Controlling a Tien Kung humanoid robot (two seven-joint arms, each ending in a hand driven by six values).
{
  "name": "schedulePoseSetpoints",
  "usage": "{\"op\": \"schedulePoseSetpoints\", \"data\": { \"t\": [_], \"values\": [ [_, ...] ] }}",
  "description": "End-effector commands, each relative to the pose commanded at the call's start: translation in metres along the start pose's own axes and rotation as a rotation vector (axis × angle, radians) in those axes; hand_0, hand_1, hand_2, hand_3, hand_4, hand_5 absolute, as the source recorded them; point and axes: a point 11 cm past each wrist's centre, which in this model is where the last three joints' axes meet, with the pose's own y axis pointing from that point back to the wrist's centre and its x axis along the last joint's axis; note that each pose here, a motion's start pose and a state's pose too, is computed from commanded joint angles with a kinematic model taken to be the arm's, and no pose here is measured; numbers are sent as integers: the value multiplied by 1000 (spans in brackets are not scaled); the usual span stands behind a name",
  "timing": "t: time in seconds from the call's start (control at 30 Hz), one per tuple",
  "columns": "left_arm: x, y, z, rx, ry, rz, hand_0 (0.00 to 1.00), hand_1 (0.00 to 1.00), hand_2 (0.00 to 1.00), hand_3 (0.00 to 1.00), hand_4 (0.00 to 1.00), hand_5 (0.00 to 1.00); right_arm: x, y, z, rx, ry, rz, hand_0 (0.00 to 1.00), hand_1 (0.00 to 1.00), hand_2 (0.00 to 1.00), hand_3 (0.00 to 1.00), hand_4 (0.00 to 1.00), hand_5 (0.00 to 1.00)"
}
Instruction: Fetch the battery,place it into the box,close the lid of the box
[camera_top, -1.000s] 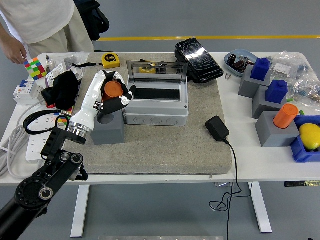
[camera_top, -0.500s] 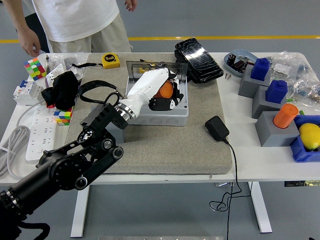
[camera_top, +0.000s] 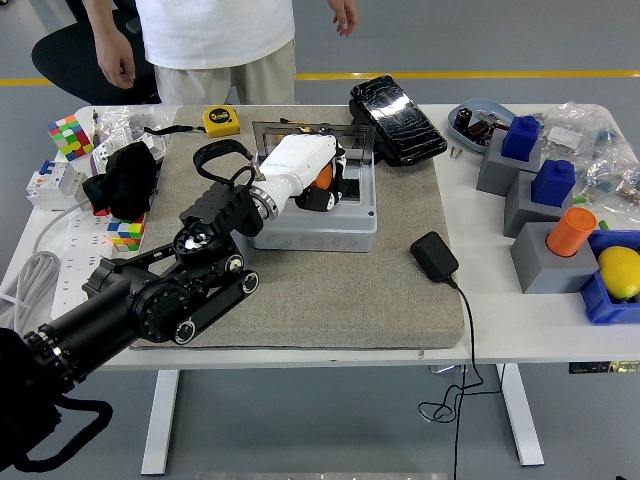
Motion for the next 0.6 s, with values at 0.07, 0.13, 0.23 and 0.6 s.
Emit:
{"op": "schedulePoseSetpoints", "data": {
  "t": [0.07, 0.13, 0.23, 0.6],
  "values": [
    [1, -2, -1, 5, -17, -3, 151, 105, 171, 249, 666, 2, 0, 0, 0, -1, -1, 0, 578, 626, 655, 556, 959, 485],
    [3, -3, -2, 8, -26, -4, 151, 105, 171, 249, 666, 2, 0, 0, 1, 0, 0, -1, 578, 626, 655, 556, 959, 485],
    [5, -5, -4, 13, -35, -4, 154, 111, 172, 255, 696, 2, -1, 0, 1, 0, 0, -1, 576, 626, 655, 555, 958, 483],
    [5, -7, -9, 24, -33, -10, 163, 127, 183, 270, 718, 2, -4, 0, 0, 5, 3, -7, 576, 626, 655, 554, 957, 482]
  ]
}}
